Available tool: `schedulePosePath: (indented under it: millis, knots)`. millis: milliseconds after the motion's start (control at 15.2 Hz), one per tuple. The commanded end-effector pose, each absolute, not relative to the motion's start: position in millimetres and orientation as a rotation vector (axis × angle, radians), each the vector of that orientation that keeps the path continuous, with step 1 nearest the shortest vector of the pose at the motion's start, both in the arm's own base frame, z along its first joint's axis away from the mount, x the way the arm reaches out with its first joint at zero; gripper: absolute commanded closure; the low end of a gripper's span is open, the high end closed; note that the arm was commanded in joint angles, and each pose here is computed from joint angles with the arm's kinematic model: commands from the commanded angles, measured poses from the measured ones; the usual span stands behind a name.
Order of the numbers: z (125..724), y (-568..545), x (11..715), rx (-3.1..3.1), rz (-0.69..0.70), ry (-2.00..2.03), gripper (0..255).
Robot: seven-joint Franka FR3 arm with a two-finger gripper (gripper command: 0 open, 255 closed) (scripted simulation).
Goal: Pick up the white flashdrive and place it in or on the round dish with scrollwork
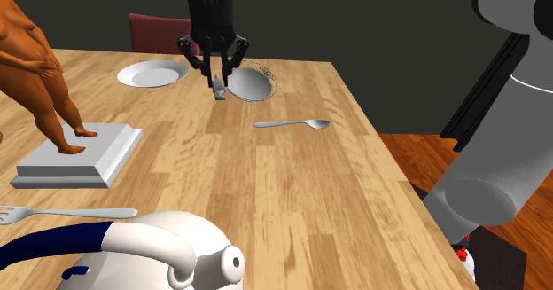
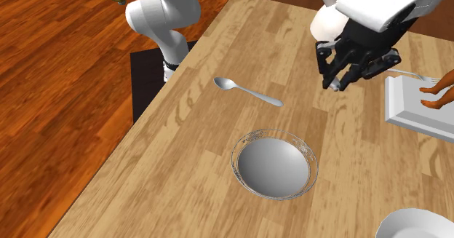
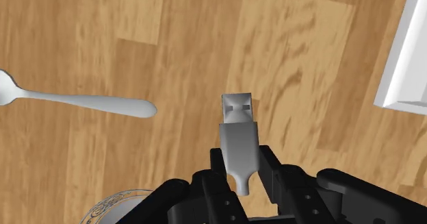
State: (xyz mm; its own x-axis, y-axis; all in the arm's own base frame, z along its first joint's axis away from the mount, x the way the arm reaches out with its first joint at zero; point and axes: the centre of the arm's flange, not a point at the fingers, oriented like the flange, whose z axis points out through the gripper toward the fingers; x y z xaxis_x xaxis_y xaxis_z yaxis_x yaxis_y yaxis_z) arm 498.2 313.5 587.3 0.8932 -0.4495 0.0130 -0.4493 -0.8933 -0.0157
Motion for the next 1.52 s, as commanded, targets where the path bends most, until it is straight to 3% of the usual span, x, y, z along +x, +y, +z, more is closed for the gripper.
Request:
schedulePosePath:
  millis: [0, 858, 1452]
  knots:
    - [589, 292, 511, -3.045, -0.026, 0.72, 255]
    - [591, 151, 607, -3.045, -0.026, 0.72, 255]
    - [544, 151, 607, -3.045, -0.026, 0.72, 255]
